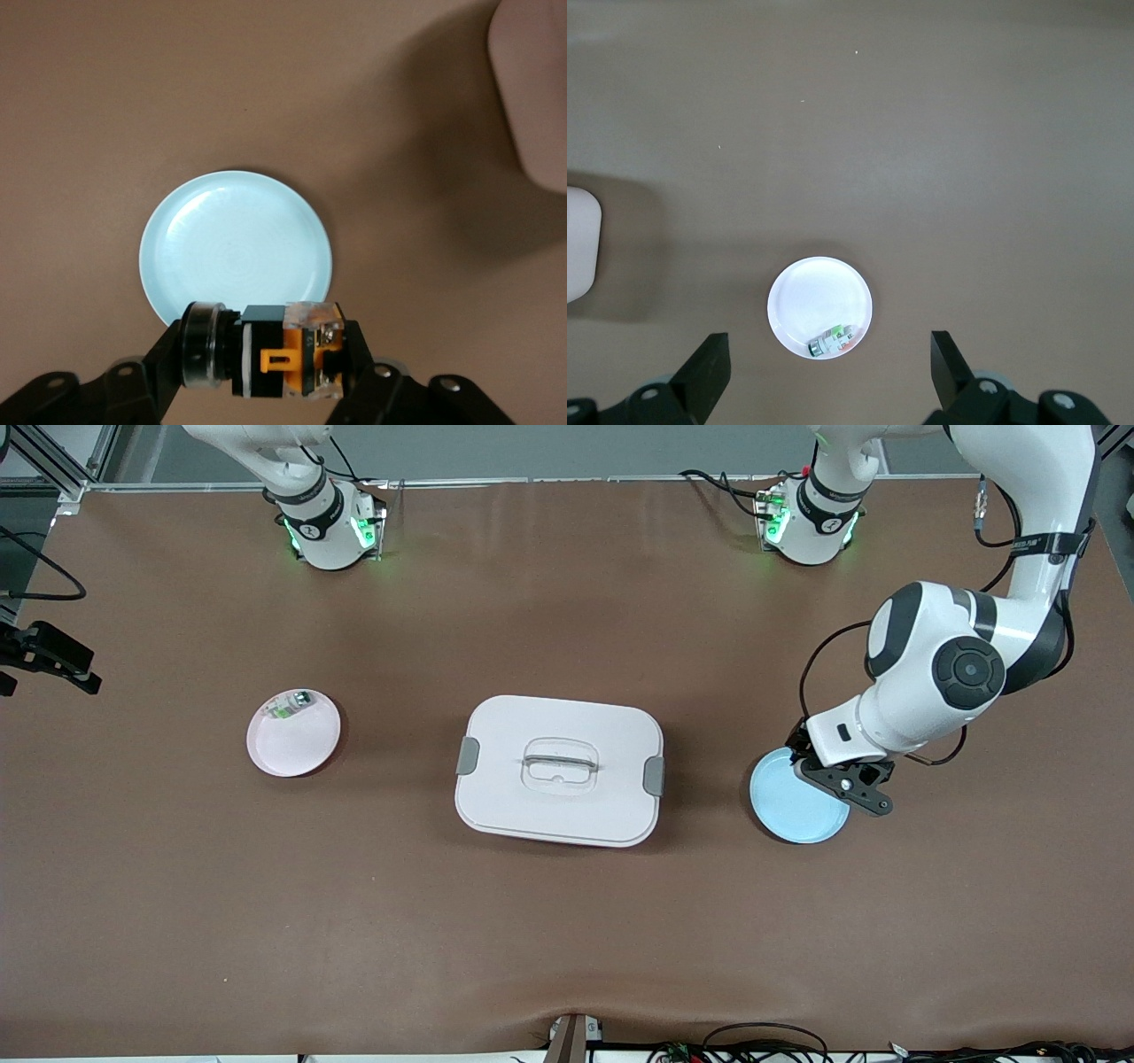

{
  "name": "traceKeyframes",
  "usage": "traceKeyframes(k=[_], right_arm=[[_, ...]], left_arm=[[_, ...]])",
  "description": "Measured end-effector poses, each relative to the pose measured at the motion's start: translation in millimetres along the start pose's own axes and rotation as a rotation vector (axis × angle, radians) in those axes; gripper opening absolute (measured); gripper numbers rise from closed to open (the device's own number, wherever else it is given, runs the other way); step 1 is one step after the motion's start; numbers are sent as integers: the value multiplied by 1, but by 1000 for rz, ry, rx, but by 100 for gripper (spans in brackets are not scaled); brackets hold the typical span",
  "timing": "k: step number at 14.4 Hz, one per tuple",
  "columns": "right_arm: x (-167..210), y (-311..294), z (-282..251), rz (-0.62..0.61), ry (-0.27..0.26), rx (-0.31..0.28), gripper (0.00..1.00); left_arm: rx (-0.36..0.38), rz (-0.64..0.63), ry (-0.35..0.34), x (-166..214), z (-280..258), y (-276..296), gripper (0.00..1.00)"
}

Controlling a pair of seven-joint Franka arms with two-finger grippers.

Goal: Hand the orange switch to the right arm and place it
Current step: 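Lift the switch with the left gripper and carry it toward the box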

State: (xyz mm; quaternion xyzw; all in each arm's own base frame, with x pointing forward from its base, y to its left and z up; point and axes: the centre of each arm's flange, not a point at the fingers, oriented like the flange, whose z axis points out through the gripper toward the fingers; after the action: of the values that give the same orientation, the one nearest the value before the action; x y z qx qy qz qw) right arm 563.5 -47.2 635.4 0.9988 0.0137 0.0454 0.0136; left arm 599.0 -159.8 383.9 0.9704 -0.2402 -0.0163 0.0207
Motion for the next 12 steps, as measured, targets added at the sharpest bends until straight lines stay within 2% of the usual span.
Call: traceKeyframes(k=[4,7,12], right_arm=[[0,0,0,0,0,0,100],[0,0,0,0,0,0,100],[1,-8,1,-13,-3,2,100]], left_arm=[[-24,-142,-2,15,-39,34,72],[-110,-282,1,22,-71,58,72],[-169,-550,5,32,-112,127,72]])
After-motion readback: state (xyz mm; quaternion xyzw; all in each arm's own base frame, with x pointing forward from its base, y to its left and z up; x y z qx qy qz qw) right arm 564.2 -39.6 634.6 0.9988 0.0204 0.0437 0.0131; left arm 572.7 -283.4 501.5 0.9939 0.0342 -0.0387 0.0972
